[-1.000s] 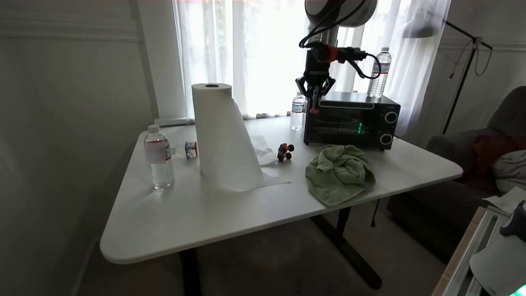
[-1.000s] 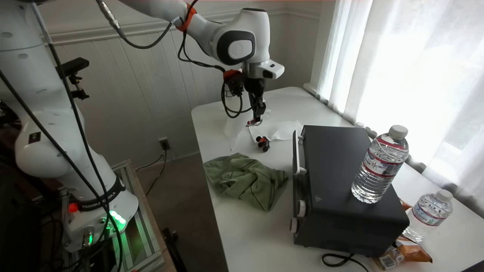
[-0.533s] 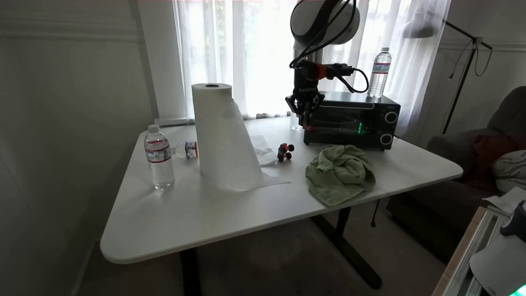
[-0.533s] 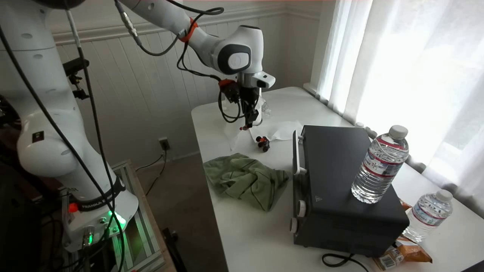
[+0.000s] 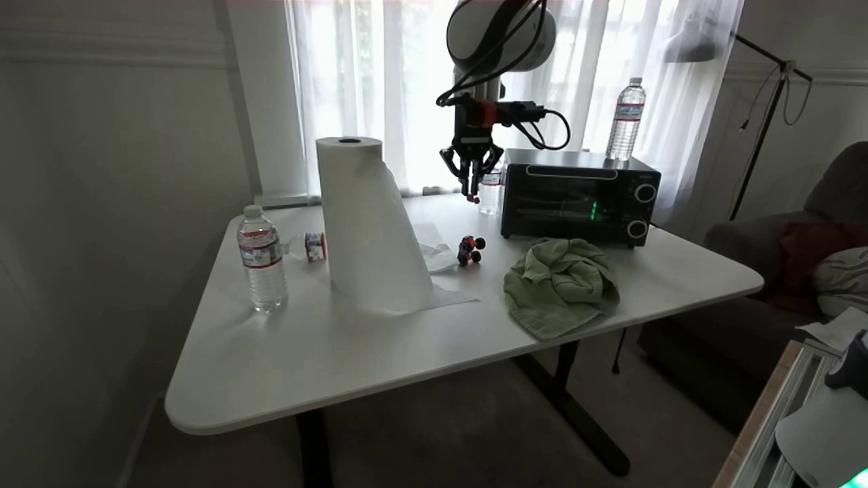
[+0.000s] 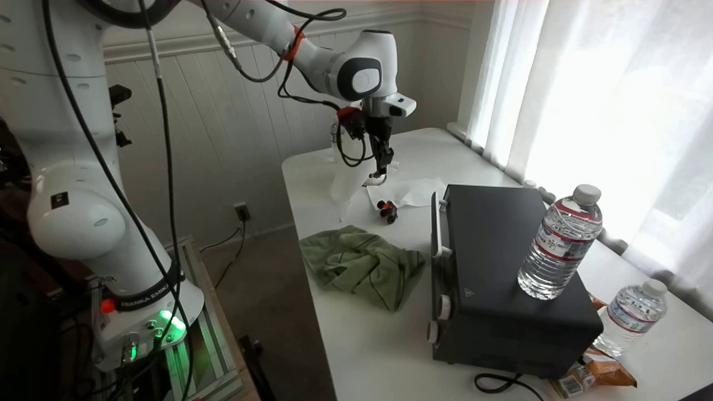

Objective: Put the orange dice on top of the paper towel

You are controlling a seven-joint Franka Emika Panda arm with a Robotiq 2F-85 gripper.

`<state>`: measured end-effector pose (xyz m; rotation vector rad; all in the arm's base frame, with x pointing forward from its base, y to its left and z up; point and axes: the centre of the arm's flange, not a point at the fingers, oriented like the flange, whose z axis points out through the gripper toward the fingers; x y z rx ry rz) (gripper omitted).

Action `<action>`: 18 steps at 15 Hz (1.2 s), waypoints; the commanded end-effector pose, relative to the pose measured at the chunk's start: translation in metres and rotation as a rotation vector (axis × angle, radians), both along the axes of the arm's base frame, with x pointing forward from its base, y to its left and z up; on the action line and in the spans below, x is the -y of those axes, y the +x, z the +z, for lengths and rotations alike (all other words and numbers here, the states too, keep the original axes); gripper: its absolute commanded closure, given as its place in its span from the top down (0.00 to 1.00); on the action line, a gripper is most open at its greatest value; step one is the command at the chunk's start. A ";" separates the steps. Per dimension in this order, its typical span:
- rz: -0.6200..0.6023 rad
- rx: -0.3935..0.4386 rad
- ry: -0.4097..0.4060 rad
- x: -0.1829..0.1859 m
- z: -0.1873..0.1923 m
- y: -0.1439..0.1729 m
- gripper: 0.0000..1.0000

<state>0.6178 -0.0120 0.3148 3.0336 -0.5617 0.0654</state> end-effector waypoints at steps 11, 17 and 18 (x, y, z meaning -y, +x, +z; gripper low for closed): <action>-0.157 0.029 -0.015 -0.022 -0.033 0.054 0.17; -0.190 0.044 0.024 -0.019 -0.058 0.083 0.04; -0.199 0.058 0.041 -0.018 -0.066 0.089 0.04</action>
